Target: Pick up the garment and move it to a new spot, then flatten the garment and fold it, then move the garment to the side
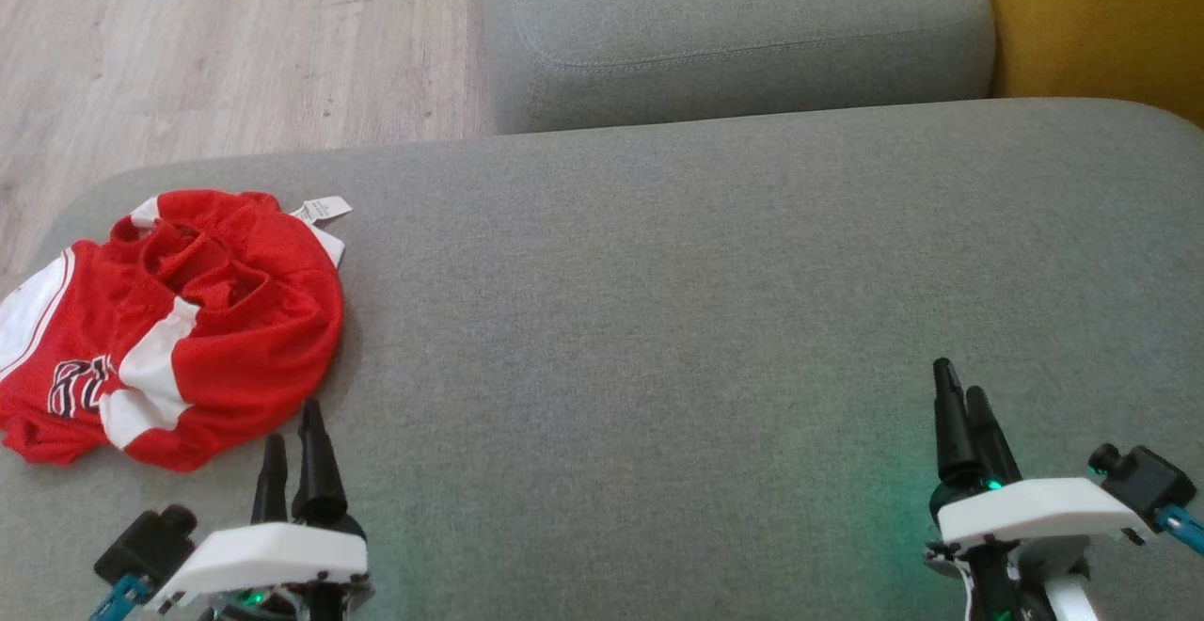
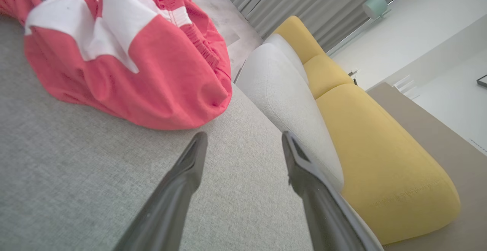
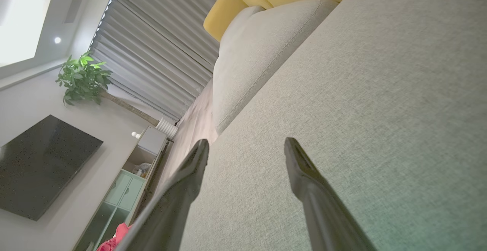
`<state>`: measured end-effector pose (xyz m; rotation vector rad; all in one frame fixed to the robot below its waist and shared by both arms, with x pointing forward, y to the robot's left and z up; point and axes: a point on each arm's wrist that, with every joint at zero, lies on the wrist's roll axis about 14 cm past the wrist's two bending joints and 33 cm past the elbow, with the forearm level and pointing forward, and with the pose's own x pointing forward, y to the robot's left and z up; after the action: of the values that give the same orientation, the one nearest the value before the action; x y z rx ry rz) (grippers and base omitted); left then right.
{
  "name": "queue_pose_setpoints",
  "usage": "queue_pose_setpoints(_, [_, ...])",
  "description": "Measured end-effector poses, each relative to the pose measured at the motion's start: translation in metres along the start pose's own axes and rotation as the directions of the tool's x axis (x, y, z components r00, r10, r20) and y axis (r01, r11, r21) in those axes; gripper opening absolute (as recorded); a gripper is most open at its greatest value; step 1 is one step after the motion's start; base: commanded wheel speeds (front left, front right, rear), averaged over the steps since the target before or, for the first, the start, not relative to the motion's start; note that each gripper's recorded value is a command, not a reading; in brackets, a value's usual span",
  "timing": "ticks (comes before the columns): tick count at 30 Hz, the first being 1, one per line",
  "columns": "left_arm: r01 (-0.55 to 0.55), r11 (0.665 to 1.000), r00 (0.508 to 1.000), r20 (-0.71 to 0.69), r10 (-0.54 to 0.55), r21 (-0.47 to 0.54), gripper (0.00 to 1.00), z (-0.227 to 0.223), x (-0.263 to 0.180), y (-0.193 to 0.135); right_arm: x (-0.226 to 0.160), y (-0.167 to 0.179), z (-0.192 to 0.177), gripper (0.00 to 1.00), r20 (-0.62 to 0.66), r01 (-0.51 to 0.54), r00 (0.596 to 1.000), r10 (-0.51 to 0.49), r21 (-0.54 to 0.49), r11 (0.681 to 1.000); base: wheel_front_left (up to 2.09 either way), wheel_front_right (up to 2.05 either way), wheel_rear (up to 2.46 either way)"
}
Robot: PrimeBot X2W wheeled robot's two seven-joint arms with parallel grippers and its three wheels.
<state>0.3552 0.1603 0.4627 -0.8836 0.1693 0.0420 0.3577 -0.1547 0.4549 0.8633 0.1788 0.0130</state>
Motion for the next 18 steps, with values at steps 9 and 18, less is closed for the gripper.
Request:
queue_pose_setpoints(9, [0.022, 0.992, 1.0, 0.017, -0.024, 0.128, 1.0, 0.0, 0.0, -0.01, 0.0, 0.008, -0.005, 1.0, -0.008, -0.03, 1.0, 0.029, -0.112, 0.993, 0.0, 0.0, 0.0])
queue_pose_setpoints(18, [0.036, 0.972, 0.999, 0.024, -0.043, 0.233, 1.0, -0.002, 0.0, -0.017, -0.001, 0.015, -0.009, 1.0, -0.02, -0.06, 0.998, 0.057, -0.224, 0.973, 0.0, 0.0, 0.0])
